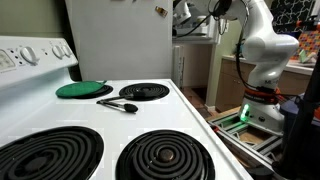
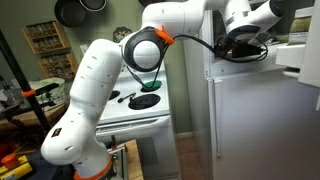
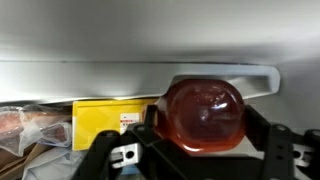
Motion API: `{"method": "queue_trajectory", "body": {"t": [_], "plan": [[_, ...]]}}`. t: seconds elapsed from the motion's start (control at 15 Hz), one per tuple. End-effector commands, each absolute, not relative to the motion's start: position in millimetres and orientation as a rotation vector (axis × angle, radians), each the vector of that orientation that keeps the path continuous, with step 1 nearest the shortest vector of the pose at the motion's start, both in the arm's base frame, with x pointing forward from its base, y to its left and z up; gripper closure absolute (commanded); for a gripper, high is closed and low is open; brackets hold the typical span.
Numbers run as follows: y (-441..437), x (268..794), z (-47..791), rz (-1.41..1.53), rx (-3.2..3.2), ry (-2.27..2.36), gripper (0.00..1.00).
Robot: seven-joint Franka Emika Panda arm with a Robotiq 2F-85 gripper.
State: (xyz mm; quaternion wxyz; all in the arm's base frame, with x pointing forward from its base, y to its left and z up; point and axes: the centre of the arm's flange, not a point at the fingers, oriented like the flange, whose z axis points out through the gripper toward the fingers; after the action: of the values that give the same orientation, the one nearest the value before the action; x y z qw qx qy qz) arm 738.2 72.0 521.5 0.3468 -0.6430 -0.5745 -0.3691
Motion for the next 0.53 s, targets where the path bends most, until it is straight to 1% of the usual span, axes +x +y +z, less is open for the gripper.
{"method": "queue_trajectory", "body": {"t": [0.0, 0.47], "plan": [[46.3, 735.1, 538.4, -1.001, -1.709, -1.523, 0.41], [15.2, 720.3, 565.1, -1.031, -1.865, -1.534, 0.41]]}}
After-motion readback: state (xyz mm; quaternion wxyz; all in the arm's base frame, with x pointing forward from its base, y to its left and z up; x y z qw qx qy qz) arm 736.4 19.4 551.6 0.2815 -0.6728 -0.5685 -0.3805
